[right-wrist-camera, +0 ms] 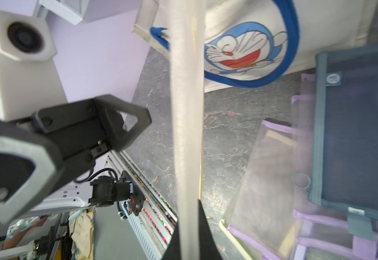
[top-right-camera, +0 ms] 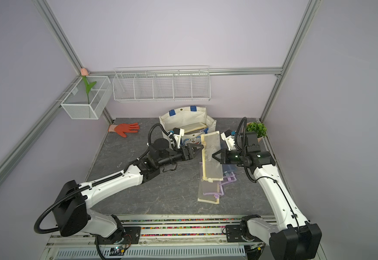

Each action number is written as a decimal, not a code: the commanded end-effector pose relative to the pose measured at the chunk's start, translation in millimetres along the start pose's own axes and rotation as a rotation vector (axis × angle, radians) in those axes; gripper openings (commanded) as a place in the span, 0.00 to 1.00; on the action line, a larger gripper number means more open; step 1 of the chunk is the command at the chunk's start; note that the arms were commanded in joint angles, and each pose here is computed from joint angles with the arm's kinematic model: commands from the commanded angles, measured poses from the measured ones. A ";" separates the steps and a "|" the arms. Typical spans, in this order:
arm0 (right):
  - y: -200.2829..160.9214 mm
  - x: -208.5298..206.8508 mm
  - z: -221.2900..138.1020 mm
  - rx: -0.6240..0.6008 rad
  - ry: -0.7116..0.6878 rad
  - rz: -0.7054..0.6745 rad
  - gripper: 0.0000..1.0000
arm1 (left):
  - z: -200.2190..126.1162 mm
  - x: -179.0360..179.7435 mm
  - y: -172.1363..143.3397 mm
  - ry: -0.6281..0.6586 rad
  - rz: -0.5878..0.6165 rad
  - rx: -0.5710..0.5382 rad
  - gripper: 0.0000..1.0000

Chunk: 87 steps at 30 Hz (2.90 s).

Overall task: Put the pencil pouch into the canvas bag
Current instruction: Pick up the pencil pouch, then place the pencil pouch in the canvas bag.

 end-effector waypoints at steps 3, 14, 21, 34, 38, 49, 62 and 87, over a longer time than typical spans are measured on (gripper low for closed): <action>0.1 43.6 -9.2 0.033 0.249 -0.071 0.07 | -31.4 -14.2 21.6 0.013 0.091 0.031 0.77; 32.0 82.2 -10.2 -0.008 0.455 -0.141 0.07 | -45.5 -33.6 36.1 -0.055 0.097 -0.058 0.72; 38.3 81.1 0.7 -0.006 0.448 -0.137 0.07 | -49.5 -41.5 39.9 -0.115 0.110 -0.099 0.27; 34.3 54.7 5.0 -0.006 0.090 -0.069 0.88 | -78.8 -54.9 102.2 0.310 0.587 -0.064 0.00; 32.7 42.5 10.1 0.019 0.012 -0.026 0.96 | -57.6 -58.8 143.7 0.552 0.869 0.014 0.00; 26.3 16.9 -1.1 0.001 -0.109 0.060 0.99 | 40.7 -22.4 187.3 0.925 1.372 0.180 0.00; 30.9 -7.7 -3.3 -0.012 -0.165 0.119 0.98 | 103.4 59.7 141.3 0.885 1.411 0.358 0.00; 28.5 -37.8 6.8 -0.002 -0.266 0.152 0.97 | 84.9 43.1 143.5 0.768 1.223 0.294 0.55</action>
Point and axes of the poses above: each gripper's point midway between its finger pads, its own z axis out along the fingers, its own x axis along the line the jaws close on, y = z × x, the point moved 10 cm from there along -z, back along the fingers, and after that the axes turned 7 degrees about z, right-handed, at the moved point
